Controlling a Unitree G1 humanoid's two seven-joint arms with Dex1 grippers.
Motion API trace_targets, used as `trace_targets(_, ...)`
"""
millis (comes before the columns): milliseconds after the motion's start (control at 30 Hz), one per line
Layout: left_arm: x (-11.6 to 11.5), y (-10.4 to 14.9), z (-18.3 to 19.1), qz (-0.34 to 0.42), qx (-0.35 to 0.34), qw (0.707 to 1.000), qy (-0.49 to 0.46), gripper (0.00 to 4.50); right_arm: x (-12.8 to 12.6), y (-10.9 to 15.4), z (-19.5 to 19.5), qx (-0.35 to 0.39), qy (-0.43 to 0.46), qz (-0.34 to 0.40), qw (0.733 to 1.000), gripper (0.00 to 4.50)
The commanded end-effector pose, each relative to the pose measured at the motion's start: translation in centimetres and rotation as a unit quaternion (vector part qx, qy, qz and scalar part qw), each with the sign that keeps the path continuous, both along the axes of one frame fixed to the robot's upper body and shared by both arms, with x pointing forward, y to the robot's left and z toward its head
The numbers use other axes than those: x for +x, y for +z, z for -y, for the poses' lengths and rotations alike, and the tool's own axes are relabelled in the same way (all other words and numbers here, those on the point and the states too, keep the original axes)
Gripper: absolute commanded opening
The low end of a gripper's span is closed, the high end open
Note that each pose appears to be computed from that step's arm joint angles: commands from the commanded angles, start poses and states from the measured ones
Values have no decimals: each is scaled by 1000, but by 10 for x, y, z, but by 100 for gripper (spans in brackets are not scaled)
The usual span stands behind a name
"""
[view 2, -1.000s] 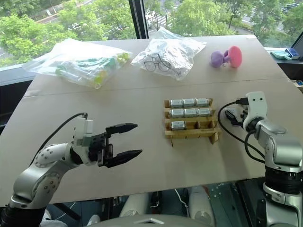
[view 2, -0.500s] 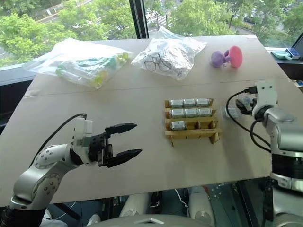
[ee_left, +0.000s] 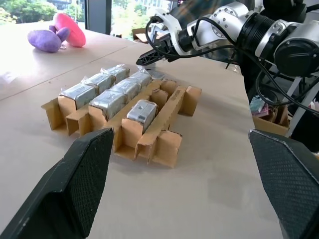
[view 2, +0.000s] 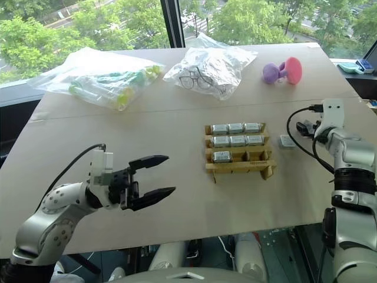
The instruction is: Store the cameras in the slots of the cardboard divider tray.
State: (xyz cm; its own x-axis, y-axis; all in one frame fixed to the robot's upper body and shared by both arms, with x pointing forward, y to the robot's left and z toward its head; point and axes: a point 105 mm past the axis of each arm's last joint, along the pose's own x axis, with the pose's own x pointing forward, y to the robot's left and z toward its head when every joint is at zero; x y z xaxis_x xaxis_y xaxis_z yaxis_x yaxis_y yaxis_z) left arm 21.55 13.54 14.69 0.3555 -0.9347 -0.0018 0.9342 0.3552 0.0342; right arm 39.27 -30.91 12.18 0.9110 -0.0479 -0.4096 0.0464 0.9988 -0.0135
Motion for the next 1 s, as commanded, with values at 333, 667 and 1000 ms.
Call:
trace_targets(333, -4, 10, -2, 34, 3, 999, 3, 450, 7, 9, -5, 21, -25, 8, 999, 433)
trace_targets(667, -4, 8, -2, 32, 6, 999, -1, 450, 0, 8, 7, -1, -65, 0, 998, 433)
trace_targets(1000, -4, 5, 0, 29, 5, 1000, -4, 450, -14, 11, 13, -9, -76, 2, 997, 433)
